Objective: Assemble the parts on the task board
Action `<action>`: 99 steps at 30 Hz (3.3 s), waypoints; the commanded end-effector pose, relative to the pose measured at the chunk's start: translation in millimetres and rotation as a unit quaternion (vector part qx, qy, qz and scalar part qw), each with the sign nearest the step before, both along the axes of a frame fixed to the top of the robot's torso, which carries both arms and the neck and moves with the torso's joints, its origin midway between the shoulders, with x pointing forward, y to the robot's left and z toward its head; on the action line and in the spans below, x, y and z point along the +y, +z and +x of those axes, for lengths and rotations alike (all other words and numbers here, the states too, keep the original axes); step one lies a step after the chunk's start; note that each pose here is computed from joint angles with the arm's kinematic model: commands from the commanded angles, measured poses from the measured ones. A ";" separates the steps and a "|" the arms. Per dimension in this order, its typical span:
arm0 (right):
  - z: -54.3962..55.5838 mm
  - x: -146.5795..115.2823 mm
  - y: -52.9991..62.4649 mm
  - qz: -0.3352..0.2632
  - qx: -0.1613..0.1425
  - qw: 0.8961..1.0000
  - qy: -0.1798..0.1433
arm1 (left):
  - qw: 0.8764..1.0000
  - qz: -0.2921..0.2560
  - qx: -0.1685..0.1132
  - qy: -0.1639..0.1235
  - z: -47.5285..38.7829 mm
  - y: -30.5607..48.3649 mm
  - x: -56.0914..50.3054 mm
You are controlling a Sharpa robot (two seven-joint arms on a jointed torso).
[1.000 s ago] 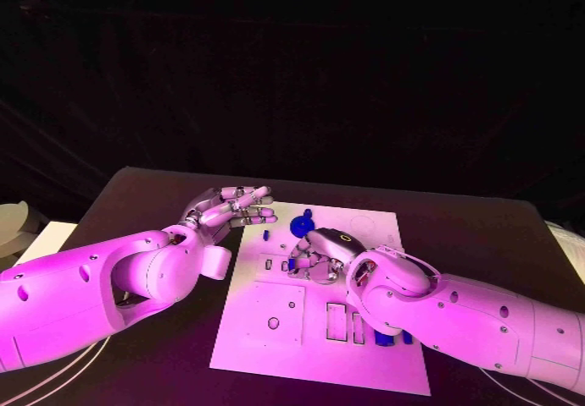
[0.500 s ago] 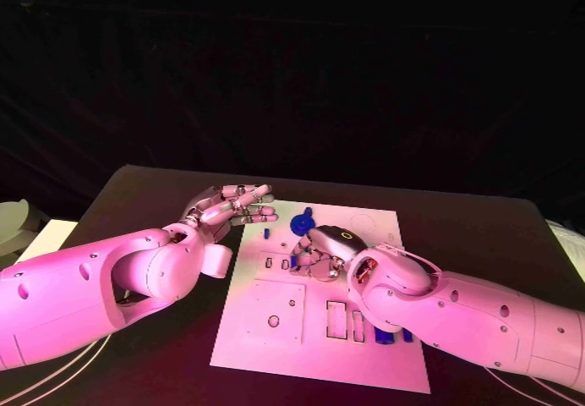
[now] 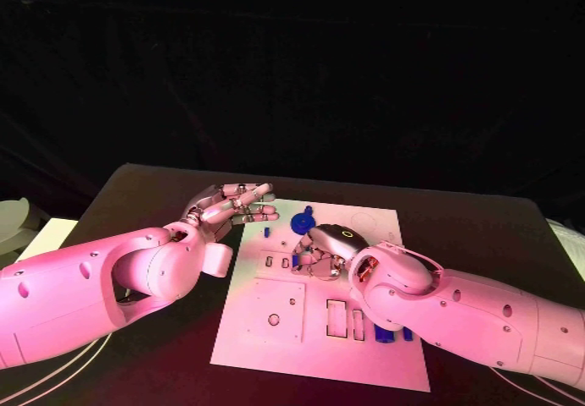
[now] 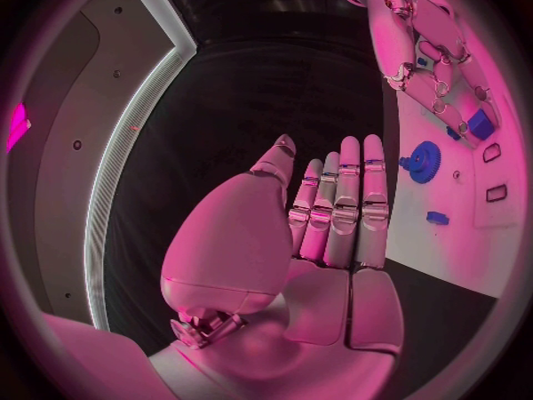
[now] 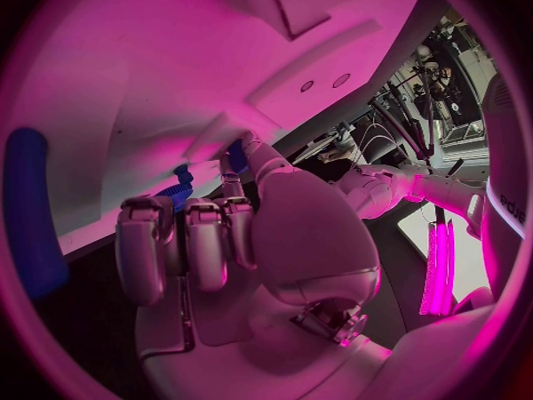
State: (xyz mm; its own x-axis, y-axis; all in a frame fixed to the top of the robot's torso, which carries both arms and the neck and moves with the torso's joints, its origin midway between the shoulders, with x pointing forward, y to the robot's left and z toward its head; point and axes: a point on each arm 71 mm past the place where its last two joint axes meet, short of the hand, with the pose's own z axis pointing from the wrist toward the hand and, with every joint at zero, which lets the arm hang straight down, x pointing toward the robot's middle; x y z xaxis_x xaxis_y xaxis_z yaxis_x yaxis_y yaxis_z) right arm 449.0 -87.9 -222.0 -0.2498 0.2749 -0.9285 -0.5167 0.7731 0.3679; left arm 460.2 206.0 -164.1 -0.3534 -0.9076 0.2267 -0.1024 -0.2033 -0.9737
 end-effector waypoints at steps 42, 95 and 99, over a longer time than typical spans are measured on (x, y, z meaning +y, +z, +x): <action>-7.3 -3.6 8.9 0.106 -0.050 0.993 0.004 | 1.000 -0.004 0.003 -0.012 1.2 -0.6 0.4; 27.6 -178.0 92.1 0.235 0.035 0.964 -0.115 | 0.747 0.637 0.083 -0.169 51.5 -18.3 -56.5; 27.9 -176.8 91.5 0.233 0.036 0.965 -0.114 | 0.740 0.644 0.082 -0.176 53.5 -20.4 -61.7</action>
State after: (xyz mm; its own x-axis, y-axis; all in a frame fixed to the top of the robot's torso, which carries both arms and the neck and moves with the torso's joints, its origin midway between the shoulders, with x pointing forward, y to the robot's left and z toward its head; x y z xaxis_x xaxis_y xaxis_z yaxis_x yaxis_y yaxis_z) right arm 477.0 -266.5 -129.5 -0.1781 0.7335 -0.6559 -0.3079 0.5915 0.7452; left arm 514.3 145.0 -183.5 -0.6624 -0.3278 -0.6736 -0.0897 0.9274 -0.3631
